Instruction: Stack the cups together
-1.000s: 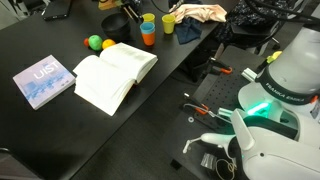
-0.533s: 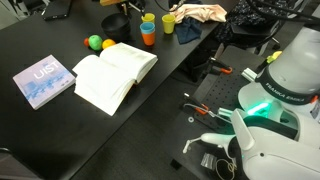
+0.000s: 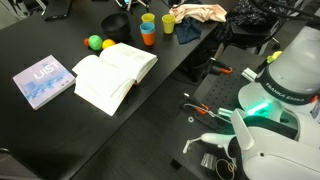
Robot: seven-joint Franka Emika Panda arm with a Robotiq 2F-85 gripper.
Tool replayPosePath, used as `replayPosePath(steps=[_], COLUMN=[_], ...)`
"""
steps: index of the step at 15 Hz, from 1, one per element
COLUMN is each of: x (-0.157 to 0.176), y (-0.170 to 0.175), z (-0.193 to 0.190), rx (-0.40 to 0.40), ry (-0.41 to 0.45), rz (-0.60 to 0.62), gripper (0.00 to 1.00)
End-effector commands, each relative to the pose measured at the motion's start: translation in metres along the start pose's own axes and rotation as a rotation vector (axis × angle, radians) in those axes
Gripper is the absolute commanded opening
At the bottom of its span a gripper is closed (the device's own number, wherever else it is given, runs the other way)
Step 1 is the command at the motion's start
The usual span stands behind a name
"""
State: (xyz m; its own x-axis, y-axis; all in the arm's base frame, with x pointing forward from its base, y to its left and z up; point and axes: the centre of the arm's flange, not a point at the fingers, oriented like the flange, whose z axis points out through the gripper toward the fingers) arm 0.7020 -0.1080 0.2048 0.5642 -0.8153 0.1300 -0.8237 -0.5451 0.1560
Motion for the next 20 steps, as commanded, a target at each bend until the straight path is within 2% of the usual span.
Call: replayPosePath(steps=[1,10,20], x=[0.007,0.016,0.044], y=[0.003,-0.006,-0.023], z=[0.006,0.041,0.051], rx=[0.044,0.011,0.014], ry=[-0.017,0.002,0.042], rz=[-0.058,-0.115,-0.235], gripper=[1.00,1.00,1.00])
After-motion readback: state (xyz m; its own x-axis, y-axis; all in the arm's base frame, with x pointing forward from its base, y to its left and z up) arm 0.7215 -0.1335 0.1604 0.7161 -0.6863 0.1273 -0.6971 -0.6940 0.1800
